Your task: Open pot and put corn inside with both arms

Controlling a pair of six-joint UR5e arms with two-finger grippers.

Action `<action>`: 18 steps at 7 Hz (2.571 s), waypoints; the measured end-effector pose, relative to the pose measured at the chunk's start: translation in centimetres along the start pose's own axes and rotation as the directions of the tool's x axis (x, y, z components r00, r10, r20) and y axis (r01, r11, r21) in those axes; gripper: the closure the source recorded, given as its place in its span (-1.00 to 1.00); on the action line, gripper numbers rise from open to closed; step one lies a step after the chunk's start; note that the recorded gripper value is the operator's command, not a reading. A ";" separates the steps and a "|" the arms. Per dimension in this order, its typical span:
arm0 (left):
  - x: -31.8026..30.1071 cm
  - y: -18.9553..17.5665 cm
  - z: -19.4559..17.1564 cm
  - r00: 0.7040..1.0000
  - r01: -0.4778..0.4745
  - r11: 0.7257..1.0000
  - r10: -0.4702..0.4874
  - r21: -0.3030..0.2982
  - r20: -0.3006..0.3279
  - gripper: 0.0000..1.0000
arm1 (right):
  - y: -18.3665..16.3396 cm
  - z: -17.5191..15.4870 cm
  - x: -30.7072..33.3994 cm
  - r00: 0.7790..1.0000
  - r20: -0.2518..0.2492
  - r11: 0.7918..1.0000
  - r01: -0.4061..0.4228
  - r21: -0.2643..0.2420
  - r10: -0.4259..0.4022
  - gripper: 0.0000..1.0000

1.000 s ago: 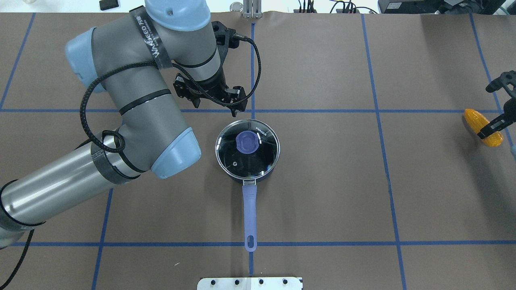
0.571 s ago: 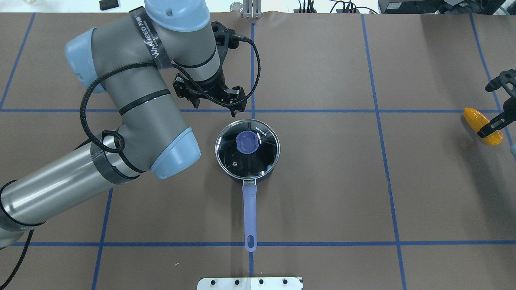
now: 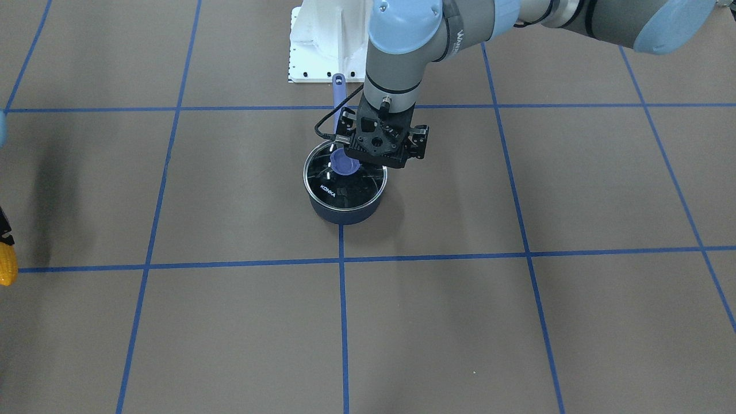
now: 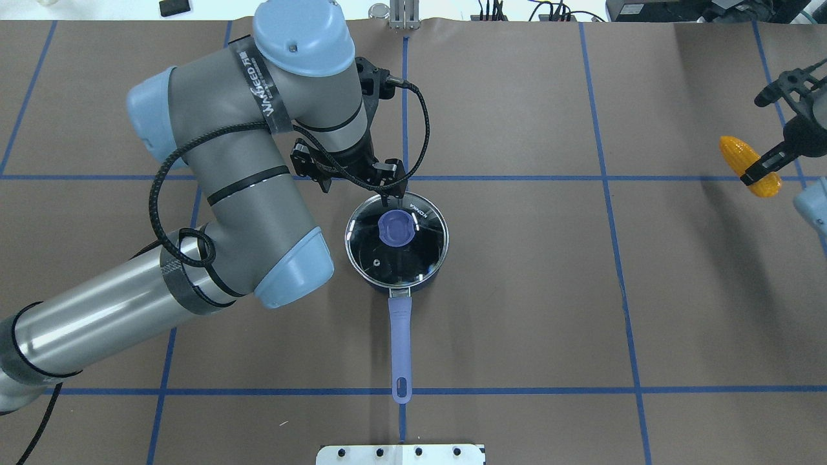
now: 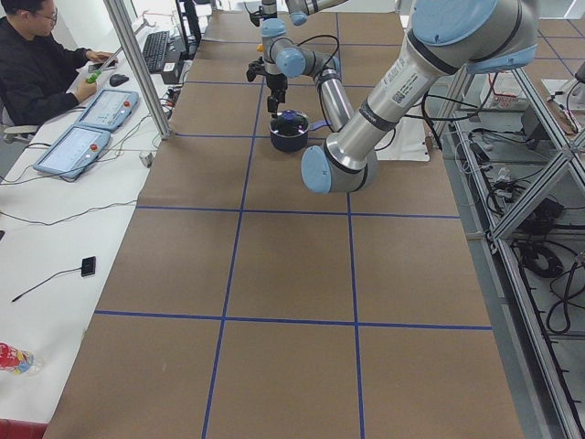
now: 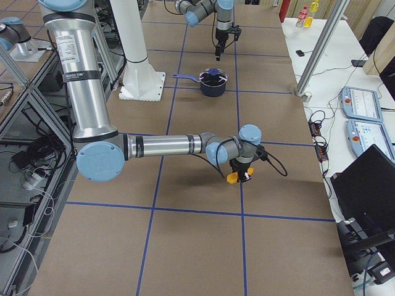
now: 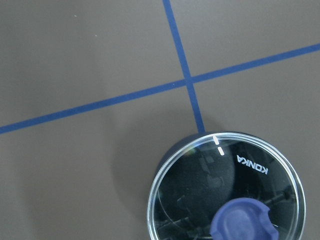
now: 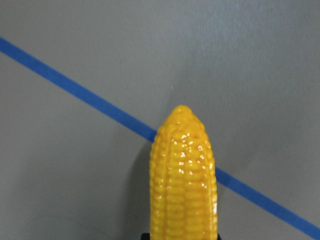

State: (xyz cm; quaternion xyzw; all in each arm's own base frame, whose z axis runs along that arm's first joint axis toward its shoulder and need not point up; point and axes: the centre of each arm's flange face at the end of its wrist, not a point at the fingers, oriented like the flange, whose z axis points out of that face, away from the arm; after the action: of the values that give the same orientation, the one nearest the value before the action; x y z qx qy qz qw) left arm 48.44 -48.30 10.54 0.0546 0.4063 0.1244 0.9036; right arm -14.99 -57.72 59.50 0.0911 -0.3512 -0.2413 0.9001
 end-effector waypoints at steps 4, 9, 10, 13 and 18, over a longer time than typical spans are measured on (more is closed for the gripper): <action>2.7 -1.1 3.0 1.000 -0.025 0.999 0.025 -0.023 -0.008 -0.99 | -4.0 -5.7 -4.6 1.000 0.000 1.000 -0.018 -0.019 0.018 0.53; 5.5 0.9 5.4 0.999 -0.019 0.998 0.017 -0.052 -0.032 -0.95 | -4.3 -6.1 -5.0 1.000 -0.005 1.000 -0.014 -0.017 0.014 0.53; 5.5 1.0 6.0 0.999 -0.017 0.998 0.015 -0.058 -0.029 -0.94 | -4.3 -6.1 -4.9 1.000 -0.007 1.000 -0.014 -0.017 0.014 0.53; 5.3 0.8 6.7 1.000 -0.012 0.998 0.011 -0.058 -0.021 -0.77 | -4.3 -6.0 -4.9 1.000 -0.011 1.000 -0.013 -0.020 0.013 0.54; 5.3 0.2 7.5 0.999 -0.011 0.999 0.009 -0.044 -0.034 -0.23 | -4.2 -5.6 -4.9 1.000 -0.012 1.000 -0.011 -0.026 0.011 0.53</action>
State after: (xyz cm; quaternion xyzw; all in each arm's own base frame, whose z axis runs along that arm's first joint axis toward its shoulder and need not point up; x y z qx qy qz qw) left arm 57.46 -46.62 11.74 0.0346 0.4181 0.1387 0.8971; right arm -15.87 -58.98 51.10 0.0790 -0.3431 -0.2403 0.9046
